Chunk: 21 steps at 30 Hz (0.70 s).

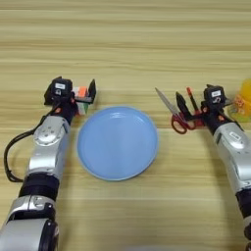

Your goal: Move the objects on the table

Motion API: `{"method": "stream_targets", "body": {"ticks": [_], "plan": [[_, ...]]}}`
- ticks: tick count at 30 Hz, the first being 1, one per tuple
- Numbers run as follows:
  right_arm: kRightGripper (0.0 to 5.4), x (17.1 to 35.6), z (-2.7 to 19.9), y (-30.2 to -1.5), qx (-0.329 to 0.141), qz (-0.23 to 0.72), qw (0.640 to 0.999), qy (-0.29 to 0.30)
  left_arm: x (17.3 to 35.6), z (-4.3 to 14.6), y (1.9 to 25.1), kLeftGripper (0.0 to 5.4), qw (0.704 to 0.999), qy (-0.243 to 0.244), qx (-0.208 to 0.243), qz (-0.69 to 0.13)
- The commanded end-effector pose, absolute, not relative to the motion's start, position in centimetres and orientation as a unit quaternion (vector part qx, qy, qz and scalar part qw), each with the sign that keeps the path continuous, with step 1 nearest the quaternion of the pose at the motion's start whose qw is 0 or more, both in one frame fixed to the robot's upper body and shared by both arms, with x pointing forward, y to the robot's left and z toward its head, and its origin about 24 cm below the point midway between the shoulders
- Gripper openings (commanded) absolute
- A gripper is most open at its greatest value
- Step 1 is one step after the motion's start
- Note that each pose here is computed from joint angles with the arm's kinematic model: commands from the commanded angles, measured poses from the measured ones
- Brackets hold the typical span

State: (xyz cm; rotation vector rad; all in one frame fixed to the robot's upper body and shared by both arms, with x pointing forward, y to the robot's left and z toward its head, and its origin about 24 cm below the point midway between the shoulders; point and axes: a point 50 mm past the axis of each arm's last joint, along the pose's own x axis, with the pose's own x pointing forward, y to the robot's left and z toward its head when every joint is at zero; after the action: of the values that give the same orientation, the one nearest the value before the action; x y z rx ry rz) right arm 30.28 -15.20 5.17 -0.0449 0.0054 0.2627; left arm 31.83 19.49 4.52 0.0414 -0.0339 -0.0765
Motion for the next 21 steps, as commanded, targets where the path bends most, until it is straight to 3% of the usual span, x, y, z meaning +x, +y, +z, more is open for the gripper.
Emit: {"method": "stream_targets", "body": {"ticks": [1,21], "plan": [[5.38,30.33,5.14,-15.03,-0.021,0.132,0.991,0.004,31.75,4.15,19.77,5.4,0.999,-0.002,0.028,-0.035],[5.38,30.33,5.13,-14.86,-0.014,0.136,0.991,0.008,31.73,3.22,19.7,5.4,0.996,0.033,0.075,-0.021]]}}
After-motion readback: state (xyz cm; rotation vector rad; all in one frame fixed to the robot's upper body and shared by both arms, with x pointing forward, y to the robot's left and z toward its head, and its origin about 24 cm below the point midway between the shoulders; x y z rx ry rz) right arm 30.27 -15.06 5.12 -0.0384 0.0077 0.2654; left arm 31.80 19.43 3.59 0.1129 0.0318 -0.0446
